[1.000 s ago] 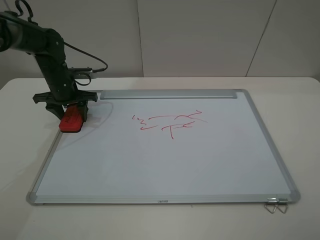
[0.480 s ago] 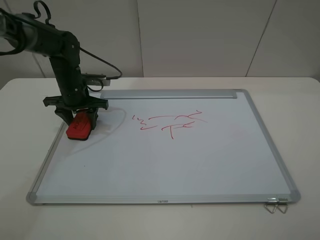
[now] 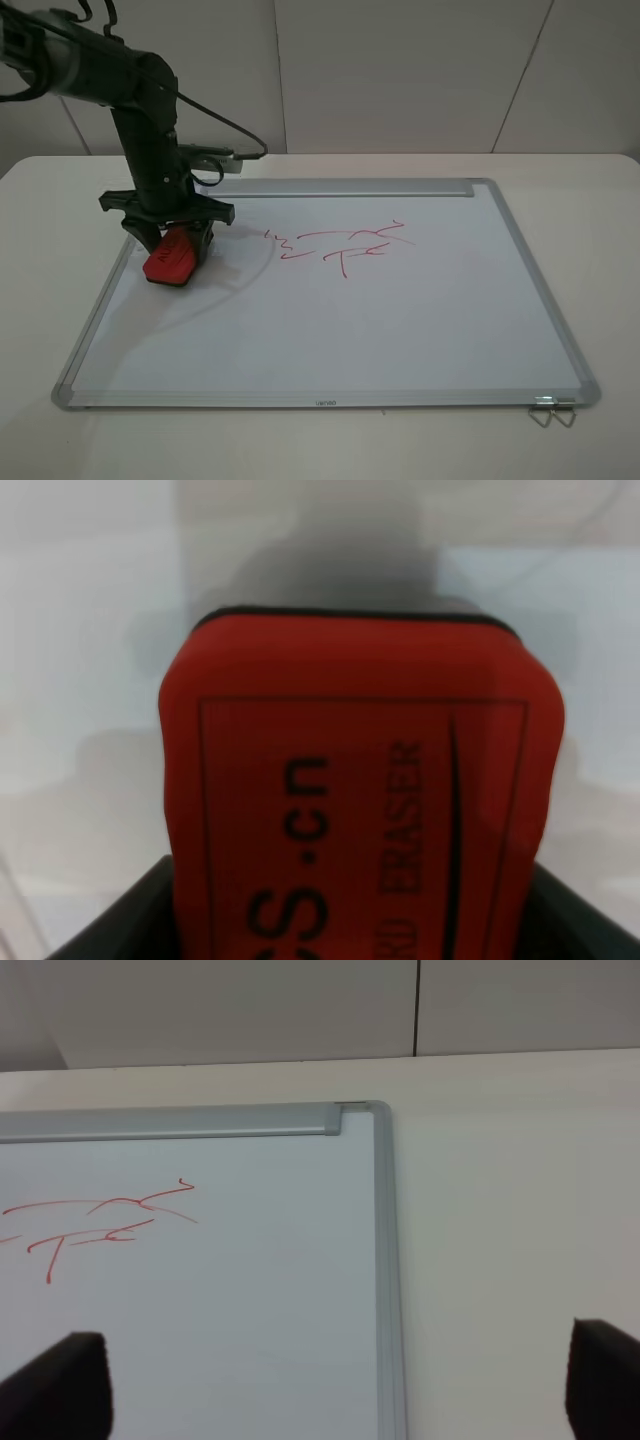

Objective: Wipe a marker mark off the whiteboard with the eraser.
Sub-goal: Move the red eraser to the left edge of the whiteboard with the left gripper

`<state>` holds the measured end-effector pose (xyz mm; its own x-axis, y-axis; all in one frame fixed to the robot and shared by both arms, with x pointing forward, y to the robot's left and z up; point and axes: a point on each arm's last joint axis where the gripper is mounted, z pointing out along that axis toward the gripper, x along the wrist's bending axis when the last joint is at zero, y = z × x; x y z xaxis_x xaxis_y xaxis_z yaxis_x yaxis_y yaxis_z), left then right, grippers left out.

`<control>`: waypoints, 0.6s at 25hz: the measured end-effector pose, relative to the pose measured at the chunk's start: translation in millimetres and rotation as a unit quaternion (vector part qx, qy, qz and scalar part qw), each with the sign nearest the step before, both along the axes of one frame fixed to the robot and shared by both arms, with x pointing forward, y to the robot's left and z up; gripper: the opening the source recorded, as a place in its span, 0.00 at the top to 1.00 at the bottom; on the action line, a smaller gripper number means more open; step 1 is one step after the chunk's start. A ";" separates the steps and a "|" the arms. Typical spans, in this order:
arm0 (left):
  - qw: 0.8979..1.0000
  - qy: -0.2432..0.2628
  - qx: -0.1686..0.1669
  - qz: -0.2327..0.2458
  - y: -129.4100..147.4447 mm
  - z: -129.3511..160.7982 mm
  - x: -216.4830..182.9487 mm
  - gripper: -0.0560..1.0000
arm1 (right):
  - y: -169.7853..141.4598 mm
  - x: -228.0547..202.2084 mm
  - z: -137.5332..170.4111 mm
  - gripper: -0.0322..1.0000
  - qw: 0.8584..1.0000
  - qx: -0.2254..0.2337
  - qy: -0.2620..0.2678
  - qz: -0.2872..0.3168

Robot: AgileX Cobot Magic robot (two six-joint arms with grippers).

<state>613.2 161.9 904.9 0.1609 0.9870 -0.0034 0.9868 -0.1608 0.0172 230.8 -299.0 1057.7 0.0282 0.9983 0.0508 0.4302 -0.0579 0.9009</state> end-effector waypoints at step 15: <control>0.998 -0.057 -0.019 0.013 26.7 47.0 -69.8 0.40 | 0.5 0.0 0.0 0.17 1.000 0.002 0.000 0.002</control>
<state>543.4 188.6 951.9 0.1364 0.9904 -0.0231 0.9820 -0.1320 0.1352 230.8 -298.6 1057.7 0.0249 0.9982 0.0554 0.4304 -0.0607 0.9006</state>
